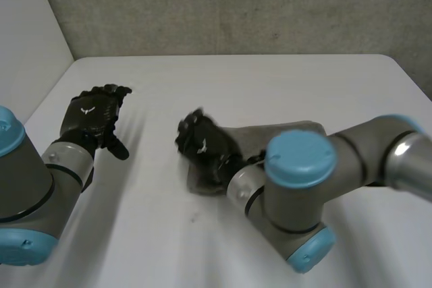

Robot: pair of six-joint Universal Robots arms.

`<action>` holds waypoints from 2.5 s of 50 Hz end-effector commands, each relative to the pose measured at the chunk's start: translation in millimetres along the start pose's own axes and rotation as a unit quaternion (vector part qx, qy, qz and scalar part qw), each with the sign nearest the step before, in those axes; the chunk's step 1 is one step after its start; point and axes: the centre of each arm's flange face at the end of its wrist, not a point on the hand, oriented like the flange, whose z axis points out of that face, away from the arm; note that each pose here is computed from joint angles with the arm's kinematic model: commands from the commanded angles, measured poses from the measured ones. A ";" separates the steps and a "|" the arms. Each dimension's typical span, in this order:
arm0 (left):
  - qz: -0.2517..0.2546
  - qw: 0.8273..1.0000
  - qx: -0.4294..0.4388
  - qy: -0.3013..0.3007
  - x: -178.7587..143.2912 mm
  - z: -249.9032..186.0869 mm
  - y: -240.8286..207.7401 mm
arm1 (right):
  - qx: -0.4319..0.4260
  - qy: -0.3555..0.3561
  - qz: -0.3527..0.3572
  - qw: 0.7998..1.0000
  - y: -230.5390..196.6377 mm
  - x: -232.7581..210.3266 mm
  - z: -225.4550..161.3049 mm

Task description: Fold the towel.

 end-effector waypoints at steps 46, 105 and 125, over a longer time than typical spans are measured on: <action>0.010 0.997 -0.015 0.072 70.0 -12.1 -2.7 | -0.059 0.091 0.266 0.958 45.4 107.3 -26.1; -0.047 0.981 -0.144 0.120 132.1 17.0 78.1 | -0.199 0.017 0.363 0.910 129.8 64.7 -21.8; -0.051 0.995 -0.002 0.088 88.8 -12.1 -71.6 | -0.082 0.224 0.330 0.913 33.0 178.5 -78.4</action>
